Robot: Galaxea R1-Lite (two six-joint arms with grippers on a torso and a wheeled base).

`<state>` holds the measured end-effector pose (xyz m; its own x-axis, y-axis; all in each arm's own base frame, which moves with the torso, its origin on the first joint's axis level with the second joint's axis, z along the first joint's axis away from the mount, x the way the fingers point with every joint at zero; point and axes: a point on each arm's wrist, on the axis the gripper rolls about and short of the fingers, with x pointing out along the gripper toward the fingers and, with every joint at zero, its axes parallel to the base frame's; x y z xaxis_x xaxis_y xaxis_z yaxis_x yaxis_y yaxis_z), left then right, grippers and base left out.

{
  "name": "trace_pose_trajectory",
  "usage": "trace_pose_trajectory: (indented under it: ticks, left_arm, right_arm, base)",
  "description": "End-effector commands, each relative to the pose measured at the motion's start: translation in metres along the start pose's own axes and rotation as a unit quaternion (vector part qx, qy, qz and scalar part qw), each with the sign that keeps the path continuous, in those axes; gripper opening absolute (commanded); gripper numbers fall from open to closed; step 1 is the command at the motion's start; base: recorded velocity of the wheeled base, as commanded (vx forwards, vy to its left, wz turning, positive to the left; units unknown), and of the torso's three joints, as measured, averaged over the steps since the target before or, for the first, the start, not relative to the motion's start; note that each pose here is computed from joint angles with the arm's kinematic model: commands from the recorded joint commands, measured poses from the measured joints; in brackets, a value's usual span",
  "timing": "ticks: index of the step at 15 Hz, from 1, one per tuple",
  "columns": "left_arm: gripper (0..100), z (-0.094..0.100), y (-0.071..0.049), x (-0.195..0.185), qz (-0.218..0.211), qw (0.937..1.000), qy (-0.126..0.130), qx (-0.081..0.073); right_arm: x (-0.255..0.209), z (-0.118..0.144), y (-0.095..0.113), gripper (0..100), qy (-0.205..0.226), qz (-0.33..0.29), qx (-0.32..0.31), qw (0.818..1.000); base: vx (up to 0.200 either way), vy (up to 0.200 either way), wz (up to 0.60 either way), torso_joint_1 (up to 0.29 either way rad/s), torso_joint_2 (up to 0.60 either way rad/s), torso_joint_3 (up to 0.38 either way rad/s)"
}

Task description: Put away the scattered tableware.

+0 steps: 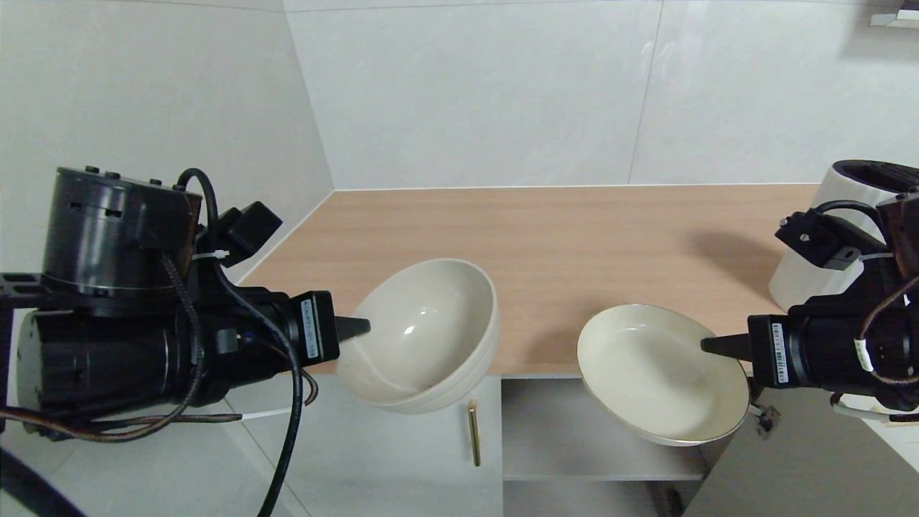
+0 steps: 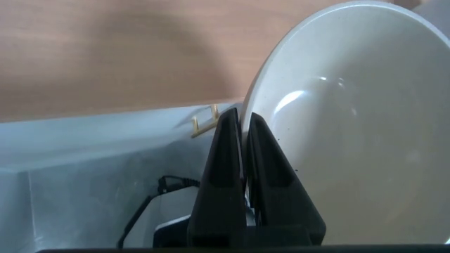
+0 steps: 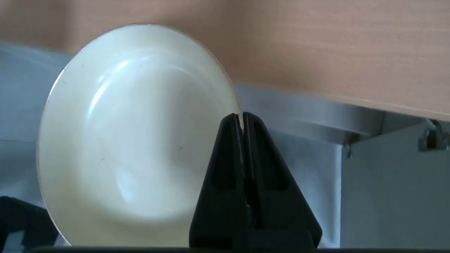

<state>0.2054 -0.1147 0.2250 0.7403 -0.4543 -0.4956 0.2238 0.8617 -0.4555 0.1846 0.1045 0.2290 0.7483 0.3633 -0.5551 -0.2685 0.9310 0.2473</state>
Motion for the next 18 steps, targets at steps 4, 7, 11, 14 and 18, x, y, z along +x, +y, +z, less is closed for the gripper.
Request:
trace_pose_trajectory:
  ticks: [4,7,11,14,18]
  left_arm:
    - [0,-0.003,0.001,0.01,0.007,0.9999,0.014,0.0]
    - [0,-0.003,0.002,0.012,0.009,0.9998,0.017,0.001]
    - [0,-0.004,0.002,0.013,0.01,0.9998,0.019,0.001]
    - [0,-0.004,0.003,0.015,0.012,0.9997,0.022,0.001]
    - [0,-0.004,0.003,0.016,0.012,0.9997,0.023,0.001]
  right_arm:
    - [0.005,0.001,-0.01,0,0.002,-0.02,0.0,1.0]
    - [0.006,0.003,-0.014,0,-0.008,-0.025,0.003,1.0]
    - [0.011,0.002,-0.015,0,-0.003,-0.027,0.004,1.0]
    - [0.016,0.002,-0.015,0,-0.002,-0.029,0.005,1.0]
    - [0.019,0.001,-0.016,0,-0.012,-0.028,0.006,1.0]
  base:
    - [-0.2,0.0,0.0,0.005,0.0,0.002]
    - [-0.067,0.0,0.0,-0.002,0.0,0.004]
    - [0.0,0.0,0.0,0.0,0.0,0.0]
    - [0.0,0.0,0.0,0.0,0.0,0.0]
    - [0.0,0.0,0.0,0.0,0.0,0.0]
